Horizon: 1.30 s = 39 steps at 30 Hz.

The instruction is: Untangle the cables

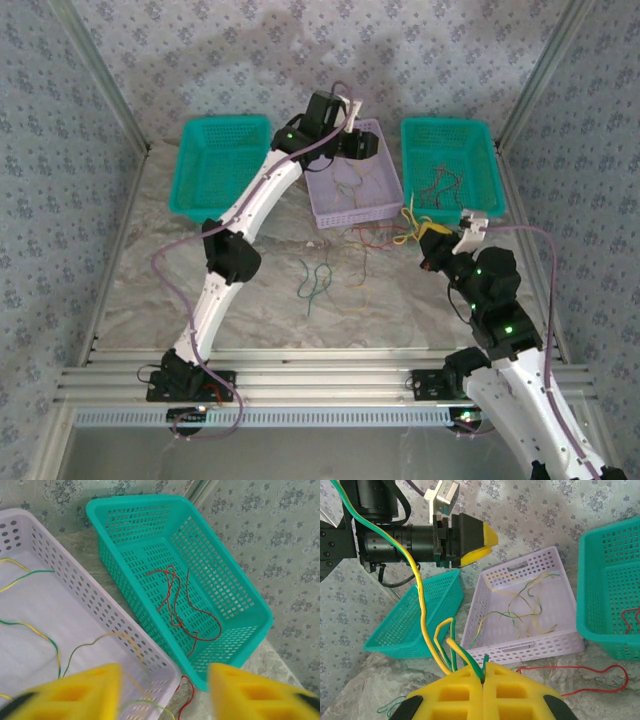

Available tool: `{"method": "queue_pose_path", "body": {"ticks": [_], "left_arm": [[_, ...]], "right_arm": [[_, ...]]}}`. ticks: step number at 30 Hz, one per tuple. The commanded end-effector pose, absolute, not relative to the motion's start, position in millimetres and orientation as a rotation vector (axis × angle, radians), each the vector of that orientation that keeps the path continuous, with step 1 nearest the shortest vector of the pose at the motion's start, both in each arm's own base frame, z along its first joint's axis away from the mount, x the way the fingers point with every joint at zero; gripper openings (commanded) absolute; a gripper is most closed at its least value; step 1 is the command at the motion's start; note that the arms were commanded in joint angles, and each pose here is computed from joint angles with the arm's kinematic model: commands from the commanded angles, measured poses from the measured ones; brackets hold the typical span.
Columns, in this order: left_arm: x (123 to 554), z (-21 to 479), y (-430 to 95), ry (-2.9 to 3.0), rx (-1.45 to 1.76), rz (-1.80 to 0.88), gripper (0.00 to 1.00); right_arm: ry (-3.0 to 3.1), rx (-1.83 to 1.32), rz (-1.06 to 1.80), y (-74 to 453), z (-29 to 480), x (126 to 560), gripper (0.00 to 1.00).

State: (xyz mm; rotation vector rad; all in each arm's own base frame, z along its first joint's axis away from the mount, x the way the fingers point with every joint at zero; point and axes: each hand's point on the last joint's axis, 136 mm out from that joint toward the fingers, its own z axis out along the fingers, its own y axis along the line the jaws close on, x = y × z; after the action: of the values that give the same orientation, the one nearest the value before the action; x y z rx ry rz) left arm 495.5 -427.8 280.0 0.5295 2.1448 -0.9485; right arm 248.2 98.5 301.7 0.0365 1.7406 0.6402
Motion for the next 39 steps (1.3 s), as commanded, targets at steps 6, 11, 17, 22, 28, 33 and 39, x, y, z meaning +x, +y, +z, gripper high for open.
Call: {"method": "queue_pose_path", "body": {"ticks": [6,11,17,22,28,33,39], "left_arm": [[491,325,-402,2.087,0.505,-0.832,0.92],[483,383,-367,2.012,0.426,-0.760,1.00],[447,442,-322,1.956,0.363,-0.677,1.00],[406,456,-292,1.920,0.335,-0.644,1.00],[360,432,-249,1.928,0.286,-0.597,0.99],[324,393,-217,1.969,0.256,-0.559,1.00],[289,350,-182,2.011,0.217,-0.504,1.00]], "right_arm": [[1.747,0.021,0.612,98,314,249,0.00],[1.844,0.044,0.581,100,305,263,0.00],[1.958,0.076,0.600,110,303,301,0.00],[2.080,0.052,0.657,133,292,361,0.00],[2.138,0.057,0.667,148,283,425,0.00],[2.223,0.049,0.639,161,258,473,0.00],[2.328,0.026,0.629,179,213,509,0.00]]}}
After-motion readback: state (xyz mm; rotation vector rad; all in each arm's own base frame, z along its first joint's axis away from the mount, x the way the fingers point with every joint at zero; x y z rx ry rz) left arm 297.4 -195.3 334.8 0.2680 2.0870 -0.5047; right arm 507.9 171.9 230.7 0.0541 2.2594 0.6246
